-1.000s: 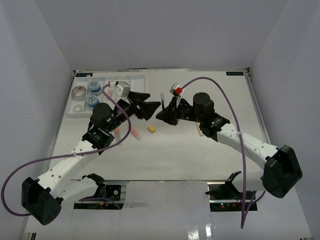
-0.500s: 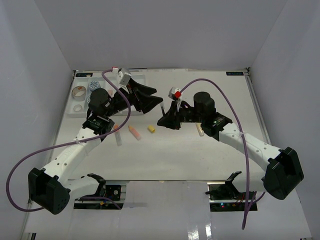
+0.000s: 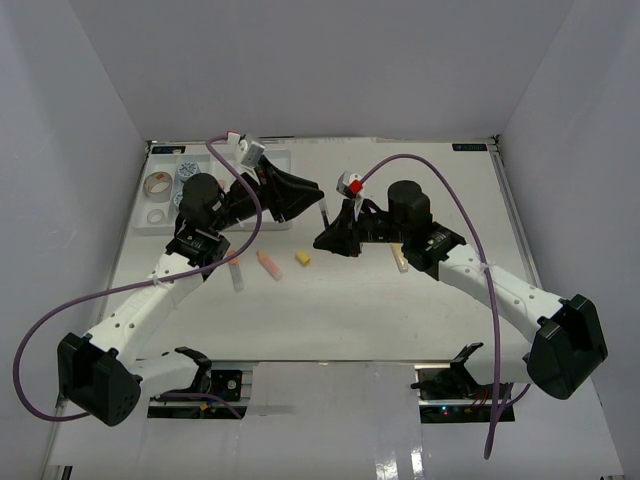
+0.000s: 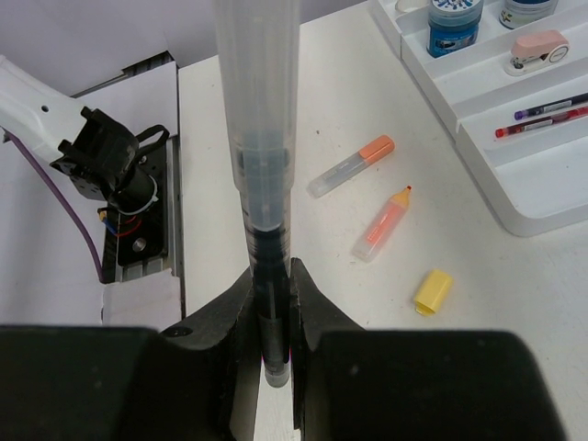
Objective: Sort the stationery into containers
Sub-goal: Close the pen cap on the pen.
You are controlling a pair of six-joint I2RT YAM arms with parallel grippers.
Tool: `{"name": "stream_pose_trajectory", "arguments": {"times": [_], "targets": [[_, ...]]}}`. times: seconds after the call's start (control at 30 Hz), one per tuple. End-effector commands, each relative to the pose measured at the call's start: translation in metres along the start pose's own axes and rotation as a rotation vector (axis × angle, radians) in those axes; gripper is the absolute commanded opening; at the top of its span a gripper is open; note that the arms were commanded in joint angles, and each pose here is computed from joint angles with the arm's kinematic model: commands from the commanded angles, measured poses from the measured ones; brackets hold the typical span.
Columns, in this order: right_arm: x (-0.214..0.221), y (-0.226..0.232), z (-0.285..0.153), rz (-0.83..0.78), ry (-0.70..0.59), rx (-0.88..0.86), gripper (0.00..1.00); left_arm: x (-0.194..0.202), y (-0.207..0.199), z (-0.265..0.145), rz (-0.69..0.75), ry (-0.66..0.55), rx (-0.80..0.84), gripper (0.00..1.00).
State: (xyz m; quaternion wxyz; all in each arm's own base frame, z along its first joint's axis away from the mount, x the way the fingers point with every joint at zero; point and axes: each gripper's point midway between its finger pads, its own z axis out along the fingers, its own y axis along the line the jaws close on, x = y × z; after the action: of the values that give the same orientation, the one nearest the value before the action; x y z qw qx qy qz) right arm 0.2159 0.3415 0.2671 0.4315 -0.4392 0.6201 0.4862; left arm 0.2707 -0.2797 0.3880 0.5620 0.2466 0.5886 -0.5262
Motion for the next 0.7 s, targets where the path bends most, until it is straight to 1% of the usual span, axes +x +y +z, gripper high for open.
{"name": "stream_pose_trajectory", "arguments": {"times": [0.0, 0.07, 0.17, 0.2, 0.37, 0.53, 0.63, 0.67], "targets": [[-0.02, 0.003, 0.0, -0.052, -0.04, -0.017, 0.08, -0.014, -0.012, 0.003, 0.007, -0.021, 0.032, 0.43], [-0.021, 0.003, -0.001, -0.056, -0.041, -0.016, 0.08, -0.014, -0.013, 0.004, 0.004, -0.02, 0.035, 0.41], [-0.021, 0.003, -0.001, -0.059, -0.042, -0.014, 0.08, -0.01, -0.011, 0.004, -0.006, -0.008, 0.024, 0.35], [-0.021, 0.003, -0.001, -0.059, -0.042, -0.014, 0.08, -0.008, -0.01, 0.004, -0.008, -0.003, 0.02, 0.31], [-0.02, 0.003, -0.002, -0.064, -0.04, -0.008, 0.08, 0.008, -0.007, 0.006, -0.041, 0.049, 0.008, 0.22], [-0.021, 0.003, -0.003, -0.067, -0.043, -0.01, 0.08, 0.013, -0.004, 0.005, -0.05, 0.068, -0.014, 0.18], [-0.023, 0.004, -0.004, -0.074, -0.049, -0.007, 0.08, 0.013, -0.004, 0.002, -0.056, 0.07, -0.029, 0.18], [-0.024, 0.005, -0.004, -0.076, -0.052, -0.007, 0.08, 0.013, -0.004, 0.002, -0.059, 0.07, -0.034, 0.22]]}}
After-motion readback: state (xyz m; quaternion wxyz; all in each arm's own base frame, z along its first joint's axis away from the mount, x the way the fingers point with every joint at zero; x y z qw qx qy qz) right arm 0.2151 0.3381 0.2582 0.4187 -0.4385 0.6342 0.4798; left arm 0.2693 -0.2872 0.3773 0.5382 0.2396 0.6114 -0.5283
